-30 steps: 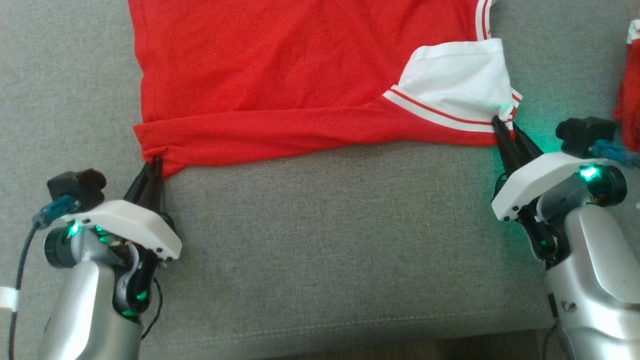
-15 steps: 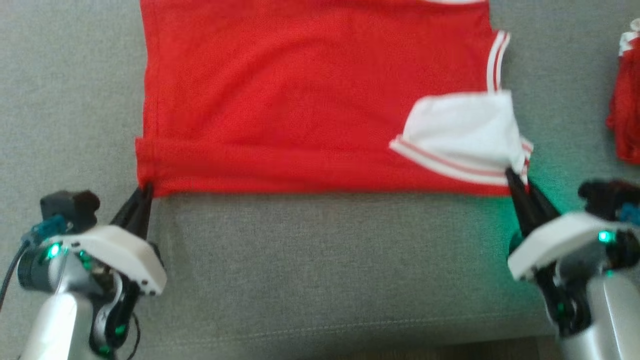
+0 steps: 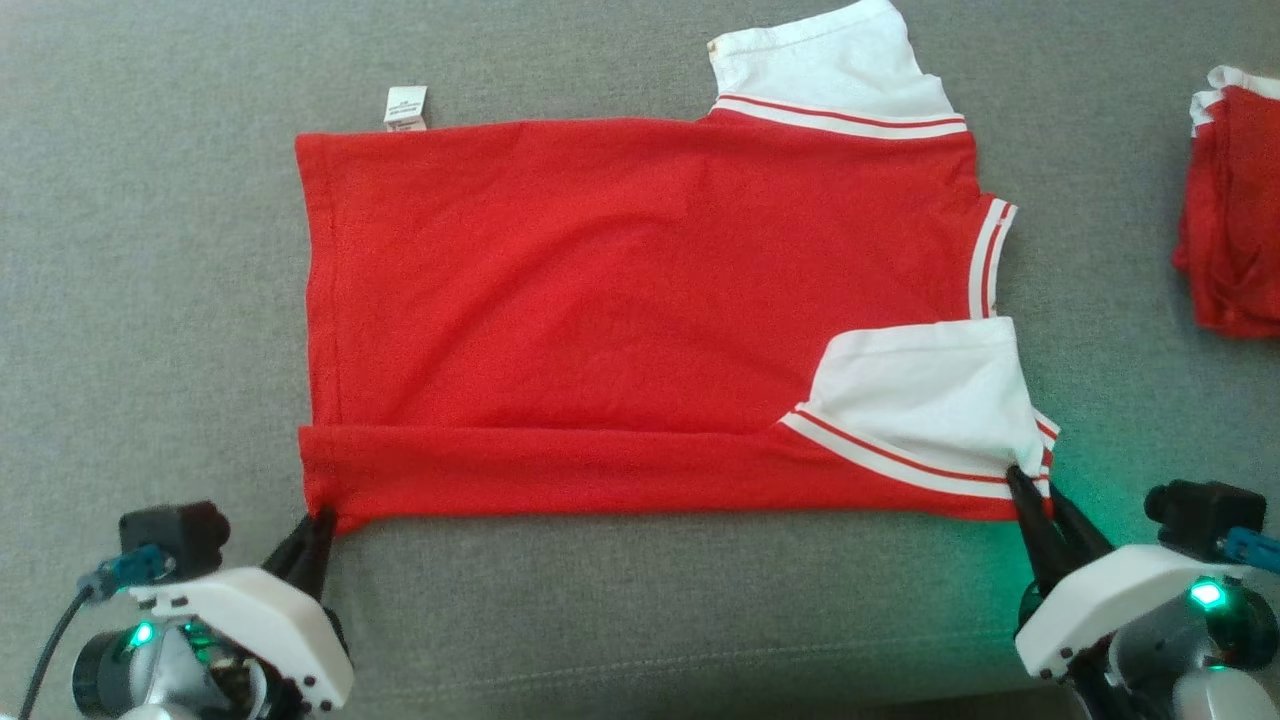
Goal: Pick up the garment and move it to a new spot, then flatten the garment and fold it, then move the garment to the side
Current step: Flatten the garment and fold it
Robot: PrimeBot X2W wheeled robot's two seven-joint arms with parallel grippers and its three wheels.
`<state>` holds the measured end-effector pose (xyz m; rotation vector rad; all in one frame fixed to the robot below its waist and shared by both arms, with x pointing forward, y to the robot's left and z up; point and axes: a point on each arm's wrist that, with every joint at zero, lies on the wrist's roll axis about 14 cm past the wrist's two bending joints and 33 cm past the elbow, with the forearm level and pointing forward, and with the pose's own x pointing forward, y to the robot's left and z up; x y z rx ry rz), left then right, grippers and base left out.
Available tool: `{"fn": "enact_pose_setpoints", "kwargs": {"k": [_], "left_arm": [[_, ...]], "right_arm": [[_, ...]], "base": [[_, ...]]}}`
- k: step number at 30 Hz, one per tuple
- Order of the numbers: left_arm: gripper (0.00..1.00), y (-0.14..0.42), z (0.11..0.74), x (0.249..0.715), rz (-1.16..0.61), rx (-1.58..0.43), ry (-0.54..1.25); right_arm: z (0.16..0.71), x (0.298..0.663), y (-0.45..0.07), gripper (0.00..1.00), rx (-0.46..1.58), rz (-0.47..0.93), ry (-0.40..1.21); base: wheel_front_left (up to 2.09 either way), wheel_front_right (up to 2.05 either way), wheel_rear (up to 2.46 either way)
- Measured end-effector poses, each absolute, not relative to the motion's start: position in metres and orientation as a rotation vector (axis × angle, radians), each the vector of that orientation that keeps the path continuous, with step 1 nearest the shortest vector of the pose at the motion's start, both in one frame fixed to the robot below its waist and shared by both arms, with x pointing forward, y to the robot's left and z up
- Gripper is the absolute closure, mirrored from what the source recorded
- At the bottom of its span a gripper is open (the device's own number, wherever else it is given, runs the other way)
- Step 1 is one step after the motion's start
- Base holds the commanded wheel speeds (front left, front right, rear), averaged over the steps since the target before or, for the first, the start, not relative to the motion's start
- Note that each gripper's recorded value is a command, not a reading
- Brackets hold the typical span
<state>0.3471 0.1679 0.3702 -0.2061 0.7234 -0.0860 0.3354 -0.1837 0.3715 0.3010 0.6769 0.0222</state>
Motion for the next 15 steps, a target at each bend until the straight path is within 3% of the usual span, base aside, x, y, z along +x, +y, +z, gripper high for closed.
{"fn": "enact_pose_setpoints", "kwargs": {"k": [1,5,12,15], "left_arm": [[0.00,0.168,0.371,0.348,-0.081,-0.211,0.712],[0.00,0.168,0.379,0.354,-0.036,-0.229,0.626],[0.00,0.176,0.439,0.390,0.019,-0.148,0.263],[0.00,0.174,0.456,0.397,0.018,-0.126,0.175]], "right_arm": [[0.373,0.336,-0.184,0.00,0.285,0.024,0.666],[0.393,0.351,-0.193,0.00,0.222,0.016,0.527],[0.465,0.394,-0.186,0.00,0.114,0.079,0.192],[0.480,0.399,-0.179,0.00,0.103,0.103,0.135]], "base": [[0.00,0.00,0.00],[0.00,0.00,0.00],[0.00,0.00,0.00],[0.00,0.00,0.00]]}}
